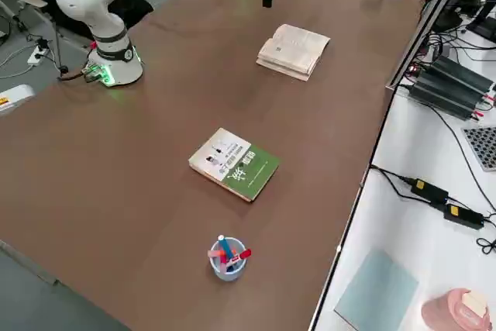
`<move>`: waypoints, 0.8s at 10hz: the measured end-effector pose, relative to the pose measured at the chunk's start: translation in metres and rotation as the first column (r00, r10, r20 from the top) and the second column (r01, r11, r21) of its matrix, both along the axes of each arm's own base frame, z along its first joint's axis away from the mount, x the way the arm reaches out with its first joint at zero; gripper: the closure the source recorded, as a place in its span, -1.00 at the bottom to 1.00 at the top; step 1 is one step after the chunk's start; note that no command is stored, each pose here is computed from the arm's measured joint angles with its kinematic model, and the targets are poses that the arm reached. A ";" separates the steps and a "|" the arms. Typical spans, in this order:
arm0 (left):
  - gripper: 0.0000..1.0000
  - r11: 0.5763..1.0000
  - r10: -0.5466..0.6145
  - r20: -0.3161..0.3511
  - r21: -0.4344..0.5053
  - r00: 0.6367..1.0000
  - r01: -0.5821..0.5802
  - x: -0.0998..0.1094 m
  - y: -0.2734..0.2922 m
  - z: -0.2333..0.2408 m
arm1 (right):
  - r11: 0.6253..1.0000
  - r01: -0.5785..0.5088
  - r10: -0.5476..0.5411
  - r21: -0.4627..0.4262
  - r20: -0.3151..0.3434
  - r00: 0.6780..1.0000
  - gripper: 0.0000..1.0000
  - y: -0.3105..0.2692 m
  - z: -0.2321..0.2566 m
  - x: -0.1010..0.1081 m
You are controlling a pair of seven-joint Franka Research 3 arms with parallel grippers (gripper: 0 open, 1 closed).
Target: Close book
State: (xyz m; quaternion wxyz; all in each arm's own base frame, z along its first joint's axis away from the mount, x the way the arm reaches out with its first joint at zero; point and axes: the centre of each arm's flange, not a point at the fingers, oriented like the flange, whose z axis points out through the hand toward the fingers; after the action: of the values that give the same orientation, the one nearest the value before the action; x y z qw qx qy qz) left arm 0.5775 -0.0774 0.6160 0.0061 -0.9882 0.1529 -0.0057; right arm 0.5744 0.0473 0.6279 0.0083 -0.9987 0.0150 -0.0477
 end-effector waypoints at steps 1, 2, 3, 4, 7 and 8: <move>-1.00 0.999 -0.035 -0.002 -0.001 0.999 0.035 0.006 -0.014 -0.006 | 1.000 0.000 0.000 0.000 0.005 1.000 -1.00 0.000 -0.007 0.003; -1.00 0.997 -0.072 0.002 -0.003 0.997 0.072 0.012 -0.027 -0.011 | 1.000 0.000 0.000 0.000 0.006 1.000 -1.00 0.001 -0.016 0.007; -1.00 0.993 -0.120 0.008 -0.006 0.993 0.120 0.019 -0.039 -0.016 | 1.000 0.000 0.000 -0.001 0.005 1.000 -1.00 0.001 -0.025 0.011; -1.00 0.985 -0.175 0.019 -0.007 0.984 0.175 0.026 -0.050 -0.022 | 1.000 -0.001 0.001 -0.001 0.002 1.000 -1.00 0.003 -0.034 0.016; -1.00 0.950 -0.313 0.050 -0.008 0.949 0.313 0.038 -0.089 -0.042 | 1.000 -0.007 0.007 -0.004 -0.011 1.000 -0.80 0.008 -0.058 0.028; -1.00 0.939 -0.342 0.051 -0.008 0.938 0.343 0.040 -0.104 -0.050 | 1.000 -0.008 0.008 -0.006 -0.017 1.000 -0.64 0.009 -0.066 0.032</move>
State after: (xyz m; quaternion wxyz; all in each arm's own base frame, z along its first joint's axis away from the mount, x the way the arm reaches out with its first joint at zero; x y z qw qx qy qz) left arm 0.6172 -0.1811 0.5662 0.0003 -0.9461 0.3223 -0.0320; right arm 0.6066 0.0560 0.5622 0.0056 -0.9992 0.0111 -0.0390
